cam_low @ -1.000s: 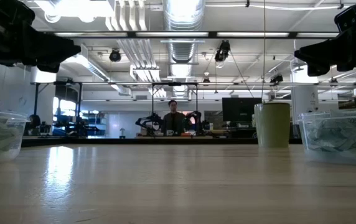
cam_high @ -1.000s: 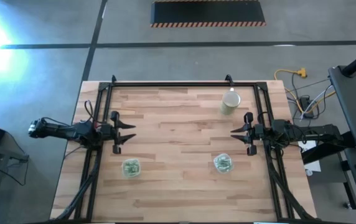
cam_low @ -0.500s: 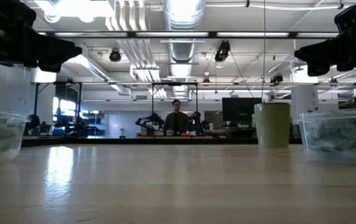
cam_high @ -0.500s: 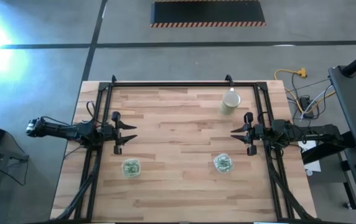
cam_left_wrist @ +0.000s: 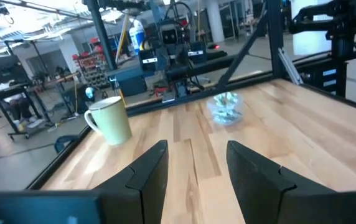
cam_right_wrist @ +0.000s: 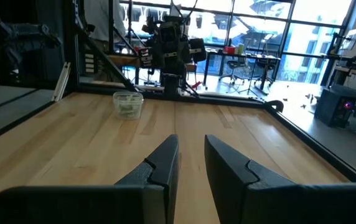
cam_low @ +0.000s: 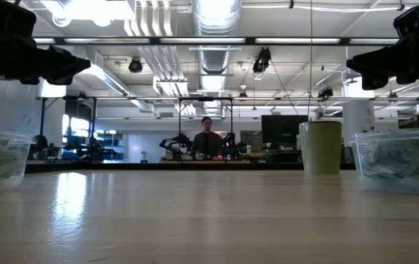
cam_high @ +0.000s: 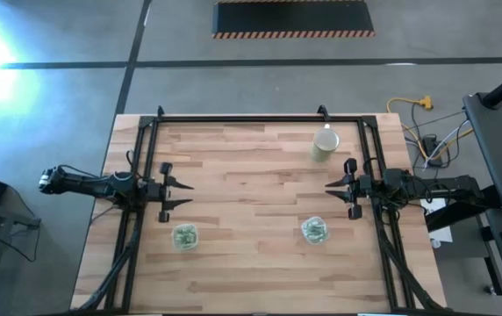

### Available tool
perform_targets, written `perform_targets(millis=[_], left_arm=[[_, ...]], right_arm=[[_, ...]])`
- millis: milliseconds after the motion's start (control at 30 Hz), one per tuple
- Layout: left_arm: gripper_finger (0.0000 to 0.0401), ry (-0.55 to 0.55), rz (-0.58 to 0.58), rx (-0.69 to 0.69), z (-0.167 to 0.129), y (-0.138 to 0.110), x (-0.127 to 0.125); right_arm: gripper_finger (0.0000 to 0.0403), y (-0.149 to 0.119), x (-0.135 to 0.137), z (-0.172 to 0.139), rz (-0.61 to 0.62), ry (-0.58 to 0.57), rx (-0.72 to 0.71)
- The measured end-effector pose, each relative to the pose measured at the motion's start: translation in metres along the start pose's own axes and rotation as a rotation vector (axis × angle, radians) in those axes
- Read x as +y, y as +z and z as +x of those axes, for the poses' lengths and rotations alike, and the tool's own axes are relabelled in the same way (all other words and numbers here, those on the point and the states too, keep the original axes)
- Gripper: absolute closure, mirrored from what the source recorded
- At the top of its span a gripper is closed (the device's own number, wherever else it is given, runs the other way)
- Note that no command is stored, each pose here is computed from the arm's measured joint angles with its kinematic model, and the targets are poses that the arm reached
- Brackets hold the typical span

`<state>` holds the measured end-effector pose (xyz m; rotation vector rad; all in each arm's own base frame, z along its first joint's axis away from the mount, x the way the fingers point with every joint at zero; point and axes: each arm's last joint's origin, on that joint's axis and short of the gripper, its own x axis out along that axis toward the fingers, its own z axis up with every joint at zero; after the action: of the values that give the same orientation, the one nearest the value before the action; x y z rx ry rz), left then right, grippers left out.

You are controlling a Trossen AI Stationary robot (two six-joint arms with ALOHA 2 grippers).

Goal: Pick and place Stevia / Truvia into bins
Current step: Return to Home Position

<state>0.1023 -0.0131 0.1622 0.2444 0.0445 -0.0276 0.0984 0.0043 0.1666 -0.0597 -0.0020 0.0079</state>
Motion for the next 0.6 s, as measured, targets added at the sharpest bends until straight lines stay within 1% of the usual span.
perform_targets(millis=[600], left_arm=[[0.0253,-0.007,0.01,0.029,0.0019,-0.0023,-0.0008]], right_arm=[[0.0335,0.0,0.0,0.0,0.0,0.0,0.0]])
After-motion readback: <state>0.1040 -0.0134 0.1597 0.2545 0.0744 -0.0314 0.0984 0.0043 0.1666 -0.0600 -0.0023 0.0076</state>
